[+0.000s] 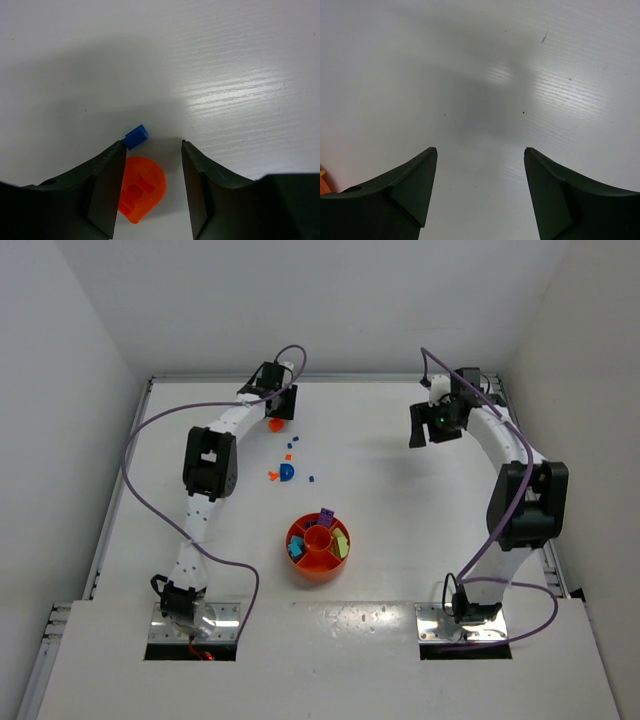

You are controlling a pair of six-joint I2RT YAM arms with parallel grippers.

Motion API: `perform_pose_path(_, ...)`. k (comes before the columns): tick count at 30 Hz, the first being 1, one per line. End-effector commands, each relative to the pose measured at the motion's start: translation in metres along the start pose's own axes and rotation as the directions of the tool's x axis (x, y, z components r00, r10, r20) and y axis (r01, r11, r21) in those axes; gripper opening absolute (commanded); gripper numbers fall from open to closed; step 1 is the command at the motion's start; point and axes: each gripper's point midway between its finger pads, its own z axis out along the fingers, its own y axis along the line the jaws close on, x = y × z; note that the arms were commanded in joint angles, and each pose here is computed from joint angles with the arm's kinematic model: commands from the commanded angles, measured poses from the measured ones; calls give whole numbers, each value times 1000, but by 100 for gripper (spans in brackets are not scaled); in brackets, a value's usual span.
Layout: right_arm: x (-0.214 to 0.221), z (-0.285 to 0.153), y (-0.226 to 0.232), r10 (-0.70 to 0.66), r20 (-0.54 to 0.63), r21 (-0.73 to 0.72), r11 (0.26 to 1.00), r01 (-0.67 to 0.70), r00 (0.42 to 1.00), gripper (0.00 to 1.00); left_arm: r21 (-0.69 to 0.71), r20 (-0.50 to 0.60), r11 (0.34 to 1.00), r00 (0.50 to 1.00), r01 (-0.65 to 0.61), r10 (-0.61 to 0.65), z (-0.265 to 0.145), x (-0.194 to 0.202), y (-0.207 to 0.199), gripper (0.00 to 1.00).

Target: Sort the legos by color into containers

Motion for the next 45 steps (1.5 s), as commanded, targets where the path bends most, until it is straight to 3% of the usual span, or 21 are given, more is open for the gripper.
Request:
perform_pose_path(1,-25,-3,-2,-2,63,1,1000,2,998,70,-4,57,1000,998,14,-14,1,-19,1,54)
perform_pose_path(10,-29,7,4,-14,55,-19,1000,15,998,70,4,48,999,998,36,-37,7,-15,9,54)
perform_pose_path(20,-33,10,4,-5,58,-29,1000,7,998,70,21,46,998,997,61,-62,8,-16,16,39)
perform_pose_path(30,-30,12,4,-3,49,-30,1000,4,999,70,75,41,996,998,47,-50,9,-15,12,36)
perform_pose_path(39,-30,12,4,-3,49,-30,1000,4,999,70,84,40,995,998,46,-50,9,-15,11,25)
perform_pose_path(45,-30,12,10,-10,50,-44,999,12,999,70,113,28,994,1000,-4,1,-6,-12,7,4)
